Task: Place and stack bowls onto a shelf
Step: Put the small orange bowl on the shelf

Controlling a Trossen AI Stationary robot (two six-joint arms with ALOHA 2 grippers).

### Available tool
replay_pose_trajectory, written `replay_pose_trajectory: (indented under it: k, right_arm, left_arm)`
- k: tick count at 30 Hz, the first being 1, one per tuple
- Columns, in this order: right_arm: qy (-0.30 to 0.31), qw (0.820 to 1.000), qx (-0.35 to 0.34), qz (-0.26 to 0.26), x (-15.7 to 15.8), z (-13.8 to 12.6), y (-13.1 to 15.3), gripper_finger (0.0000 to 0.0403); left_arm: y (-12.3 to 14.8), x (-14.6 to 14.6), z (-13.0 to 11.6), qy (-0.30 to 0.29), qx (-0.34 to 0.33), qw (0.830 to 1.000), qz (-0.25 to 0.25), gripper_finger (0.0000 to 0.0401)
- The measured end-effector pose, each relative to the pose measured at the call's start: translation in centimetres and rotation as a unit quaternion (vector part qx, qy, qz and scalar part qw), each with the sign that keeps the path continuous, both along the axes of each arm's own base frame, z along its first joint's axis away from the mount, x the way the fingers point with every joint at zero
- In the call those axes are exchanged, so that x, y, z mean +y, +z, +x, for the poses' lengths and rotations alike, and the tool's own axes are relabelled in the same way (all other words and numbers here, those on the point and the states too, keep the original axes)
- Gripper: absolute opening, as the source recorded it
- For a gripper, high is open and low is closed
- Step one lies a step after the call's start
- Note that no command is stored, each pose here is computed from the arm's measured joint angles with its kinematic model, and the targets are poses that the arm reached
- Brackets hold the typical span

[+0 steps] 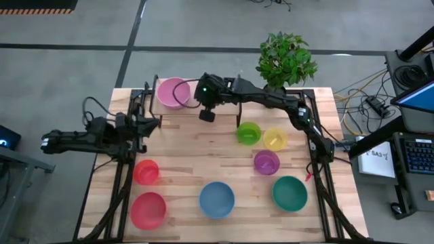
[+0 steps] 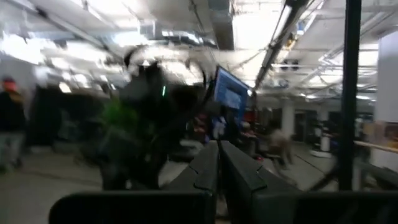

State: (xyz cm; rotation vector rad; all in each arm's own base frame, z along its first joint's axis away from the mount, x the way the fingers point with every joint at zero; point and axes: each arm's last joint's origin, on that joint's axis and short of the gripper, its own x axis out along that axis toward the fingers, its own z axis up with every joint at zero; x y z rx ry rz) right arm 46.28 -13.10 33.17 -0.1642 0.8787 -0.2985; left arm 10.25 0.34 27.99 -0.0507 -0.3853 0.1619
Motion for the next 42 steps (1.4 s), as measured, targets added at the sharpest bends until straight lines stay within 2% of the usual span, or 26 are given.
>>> replay_pose_trajectory:
  k: [3, 7, 10, 16, 21, 25, 29, 34, 37, 39, 42]
  right_arm:
    - [0.040, 0.999, 0.007, -0.005, 2.2, -0.1, 0.6, 0.0009]
    - [0.099, 0.995, -0.023, 0.007, 4.4, -1.0, 2.8, 0.0009]
    - [0.140, 0.988, -0.050, 0.031, 5.2, -2.1, 3.9, 0.0009]
    - [0.189, 0.975, -0.103, 0.057, 6.5, -5.6, 4.1, 0.0009]
    - [0.193, 0.970, -0.136, 0.051, 7.7, -9.9, 2.3, 0.0009]
    - [0.186, 0.965, -0.173, 0.065, 8.9, -13.3, 0.1, 0.0009]
    - [0.197, 0.952, -0.224, 0.065, 10.7, -16.5, -2.4, 0.0009]
    - [0.234, 0.930, -0.277, 0.063, 12.9, -20.2, -5.1, 0.0009]
    - [0.243, 0.920, -0.304, 0.057, 13.4, -22.0, -5.6, 0.0009]
    - [0.244, 0.917, -0.311, 0.055, 13.4, -22.9, -5.8, 0.0009]
    - [0.245, 0.910, -0.330, 0.049, 13.4, -24.2, -5.6, 0.0009]
  left_arm:
    - [-0.9, -0.2, 1.0, -0.039, 0.025, 0.999, -0.026, 0.0000]
    - [-1.2, -0.3, 2.2, -0.063, 0.030, 0.996, -0.058, 0.0000]
    - [-1.1, -0.3, 3.0, -0.073, 0.024, 0.995, -0.061, 0.0000]
    - [-1.0, -0.5, 4.2, -0.098, 0.006, 0.993, -0.060, 0.0000]
    - [-1.3, -0.5, 4.7, -0.107, 0.015, 0.991, -0.082, 0.0000]
    - [-1.6, -0.5, 5.3, -0.119, 0.020, 0.985, -0.120, 0.0000]
    - [-1.9, -0.5, 6.2, -0.131, 0.036, 0.977, -0.165, 0.0000]
    - [-0.4, -0.8, 8.3, -0.138, 0.050, 0.974, -0.173, 0.0000]
    - [0.6, -1.1, 9.7, -0.162, 0.111, 0.963, -0.183, 0.0000]
    - [0.8, -1.3, 10.5, -0.170, 0.186, 0.946, -0.206, 0.0000]
    - [1.1, -1.6, 11.4, -0.135, 0.287, 0.915, -0.251, 0.0000]
